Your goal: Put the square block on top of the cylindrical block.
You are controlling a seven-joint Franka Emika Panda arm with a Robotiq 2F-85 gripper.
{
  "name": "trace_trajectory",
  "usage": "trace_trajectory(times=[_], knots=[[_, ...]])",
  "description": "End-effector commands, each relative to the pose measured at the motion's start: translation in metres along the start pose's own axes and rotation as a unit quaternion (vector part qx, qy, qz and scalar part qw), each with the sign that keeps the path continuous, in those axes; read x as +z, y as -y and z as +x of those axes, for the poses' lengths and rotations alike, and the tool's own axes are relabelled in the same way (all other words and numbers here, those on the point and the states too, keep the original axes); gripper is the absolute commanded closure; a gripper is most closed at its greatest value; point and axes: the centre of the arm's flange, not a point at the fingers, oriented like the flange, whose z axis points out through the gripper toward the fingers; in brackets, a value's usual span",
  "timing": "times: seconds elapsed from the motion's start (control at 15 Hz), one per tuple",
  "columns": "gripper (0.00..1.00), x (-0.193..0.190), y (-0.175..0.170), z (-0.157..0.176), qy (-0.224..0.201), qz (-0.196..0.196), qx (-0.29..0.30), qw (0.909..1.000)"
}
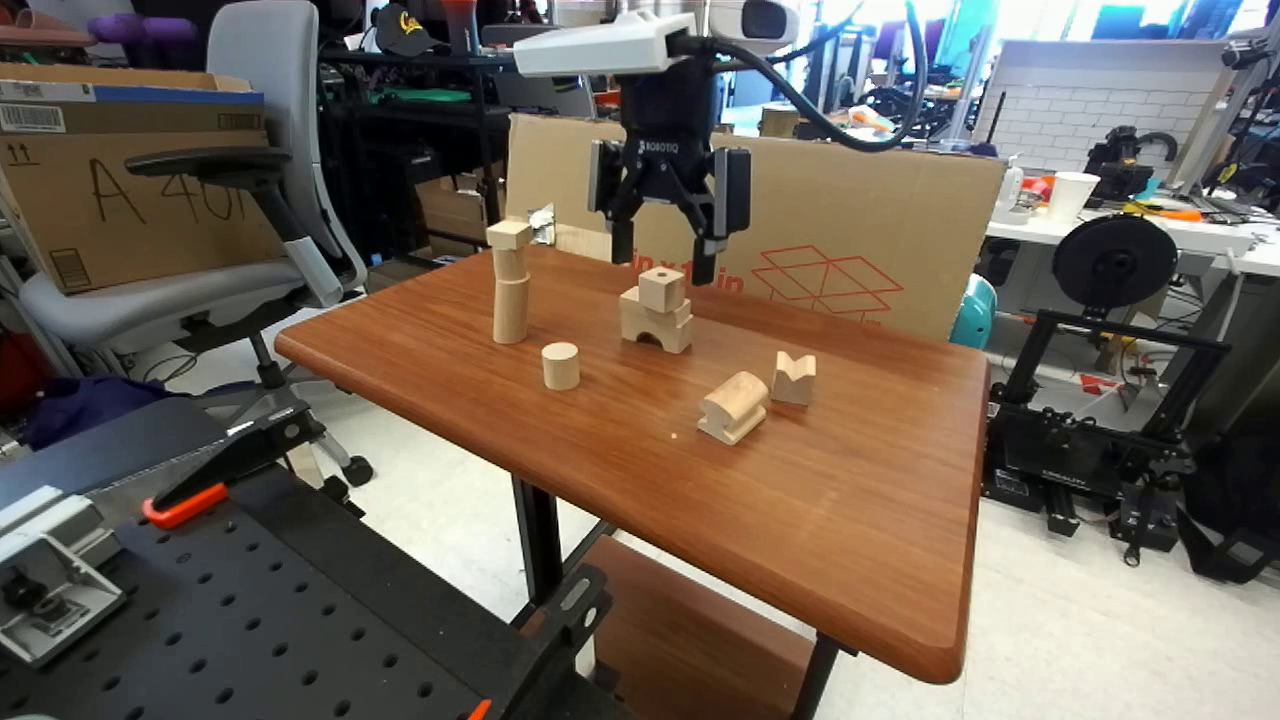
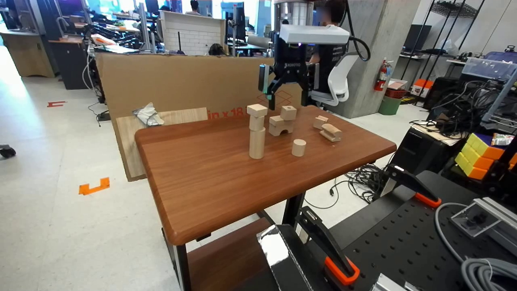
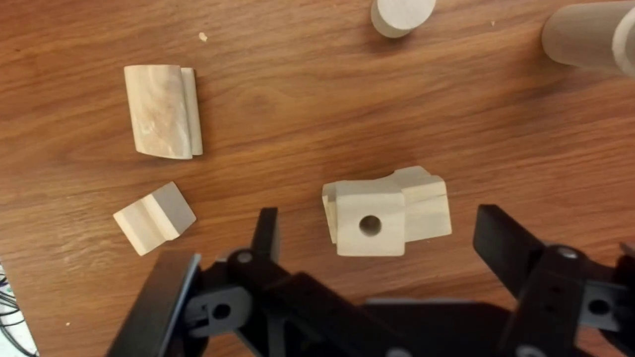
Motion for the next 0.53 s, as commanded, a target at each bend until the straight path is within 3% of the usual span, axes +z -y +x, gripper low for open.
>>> trace_trajectory(times=[0.0,0.13,0.47], knots=[[0.28,0.0047,0.0015,0.0163,0.012,-0.015,0.004,0.9998],[0.31,0.0058,-0.0005,0.0196,0.015,-0.013,0.005,0.9998],[0.69,0.0013,-0.0021,0.0223,0.028,-0.009,0.004,0.9996]])
